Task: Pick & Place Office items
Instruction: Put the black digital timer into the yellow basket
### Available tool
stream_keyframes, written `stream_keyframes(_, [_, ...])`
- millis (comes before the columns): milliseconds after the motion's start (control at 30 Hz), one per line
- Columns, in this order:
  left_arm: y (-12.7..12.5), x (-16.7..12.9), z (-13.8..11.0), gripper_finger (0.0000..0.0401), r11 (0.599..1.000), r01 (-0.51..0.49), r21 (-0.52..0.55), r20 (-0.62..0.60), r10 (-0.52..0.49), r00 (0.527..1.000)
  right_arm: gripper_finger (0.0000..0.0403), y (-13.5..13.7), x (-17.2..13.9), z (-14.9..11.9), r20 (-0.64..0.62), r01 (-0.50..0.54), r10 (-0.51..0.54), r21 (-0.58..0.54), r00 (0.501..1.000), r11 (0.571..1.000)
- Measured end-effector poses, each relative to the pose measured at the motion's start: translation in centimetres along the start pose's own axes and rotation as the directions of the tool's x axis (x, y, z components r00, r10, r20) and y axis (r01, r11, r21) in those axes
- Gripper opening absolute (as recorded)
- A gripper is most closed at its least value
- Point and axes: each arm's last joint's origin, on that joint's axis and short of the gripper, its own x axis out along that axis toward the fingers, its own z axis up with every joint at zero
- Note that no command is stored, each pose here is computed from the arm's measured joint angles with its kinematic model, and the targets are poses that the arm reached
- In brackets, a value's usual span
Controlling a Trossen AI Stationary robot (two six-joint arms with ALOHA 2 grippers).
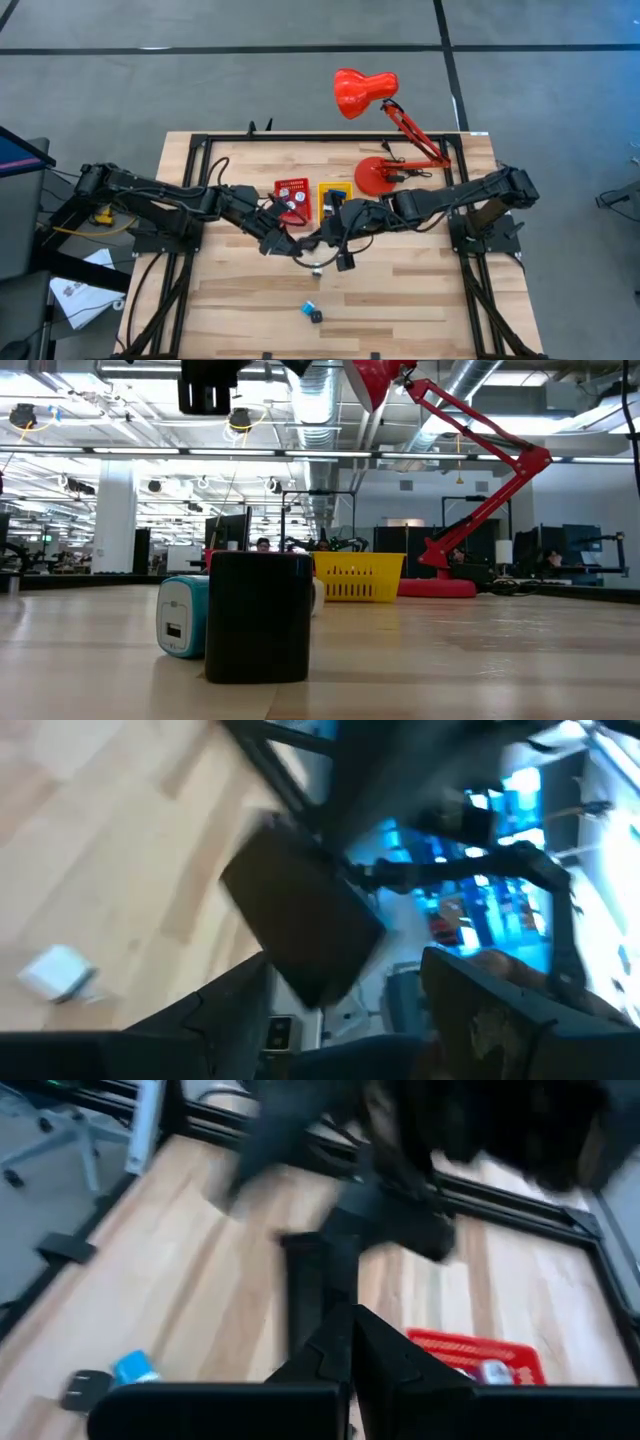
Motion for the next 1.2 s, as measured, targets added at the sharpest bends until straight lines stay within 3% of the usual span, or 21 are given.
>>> stream_keyframes(1200, [0.16,-0.01,0.13,0.0250,0.999,-0.037,-0.004,0.046,0.037,0.998,0.0000,0.39,-0.05,0.32,0.031,-0.025,0.025,-0.026,0.999,0.999])
